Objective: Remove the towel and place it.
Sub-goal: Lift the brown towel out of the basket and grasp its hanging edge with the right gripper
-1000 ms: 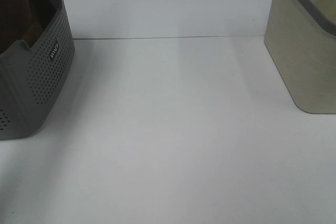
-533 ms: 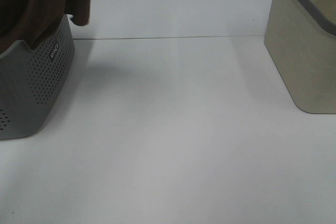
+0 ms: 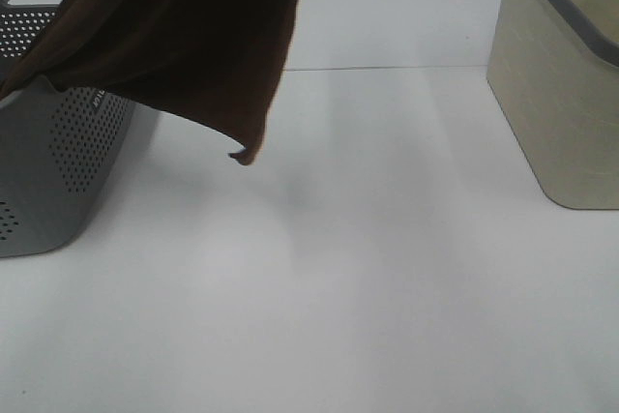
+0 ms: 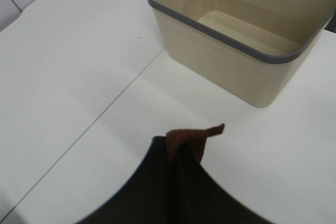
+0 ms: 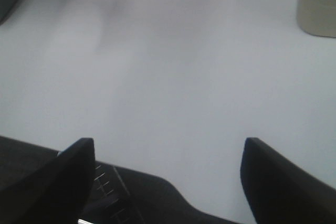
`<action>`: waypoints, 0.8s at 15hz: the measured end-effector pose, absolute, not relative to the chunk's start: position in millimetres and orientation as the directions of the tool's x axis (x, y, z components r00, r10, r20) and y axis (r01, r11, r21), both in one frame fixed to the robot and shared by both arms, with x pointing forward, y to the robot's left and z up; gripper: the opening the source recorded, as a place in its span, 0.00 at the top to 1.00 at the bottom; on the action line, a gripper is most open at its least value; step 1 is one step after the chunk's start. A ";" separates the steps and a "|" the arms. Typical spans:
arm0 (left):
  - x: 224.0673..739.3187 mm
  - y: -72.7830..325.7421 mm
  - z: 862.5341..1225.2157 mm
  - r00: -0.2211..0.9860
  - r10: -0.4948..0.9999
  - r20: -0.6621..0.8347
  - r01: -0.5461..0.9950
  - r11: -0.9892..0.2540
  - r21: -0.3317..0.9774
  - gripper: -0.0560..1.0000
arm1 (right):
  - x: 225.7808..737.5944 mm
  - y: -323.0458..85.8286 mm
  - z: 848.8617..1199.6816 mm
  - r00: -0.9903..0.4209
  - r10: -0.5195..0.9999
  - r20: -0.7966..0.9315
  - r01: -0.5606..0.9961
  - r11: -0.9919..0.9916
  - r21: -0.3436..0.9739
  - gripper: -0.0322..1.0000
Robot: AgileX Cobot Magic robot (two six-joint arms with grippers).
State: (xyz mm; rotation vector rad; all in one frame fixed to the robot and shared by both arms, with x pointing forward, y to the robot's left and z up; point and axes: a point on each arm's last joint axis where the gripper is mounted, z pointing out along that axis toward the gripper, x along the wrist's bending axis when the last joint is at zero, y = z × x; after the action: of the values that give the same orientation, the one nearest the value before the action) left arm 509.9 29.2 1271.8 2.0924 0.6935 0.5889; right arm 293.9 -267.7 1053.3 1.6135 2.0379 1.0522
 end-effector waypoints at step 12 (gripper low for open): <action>496.0 5.5 1285.0 0.781 0.611 0.131 0.149 -0.386 0.910 0.95 | 424.8 -236.7 1037.3 -0.697 0.679 0.231 0.419 0.125 0.900 0.26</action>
State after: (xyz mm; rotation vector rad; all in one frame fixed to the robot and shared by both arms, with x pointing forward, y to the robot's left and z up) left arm 496.0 5.5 1285.0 1.9344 0.5741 0.5574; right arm 424.8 -236.7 1037.3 1.0839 2.1652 1.6028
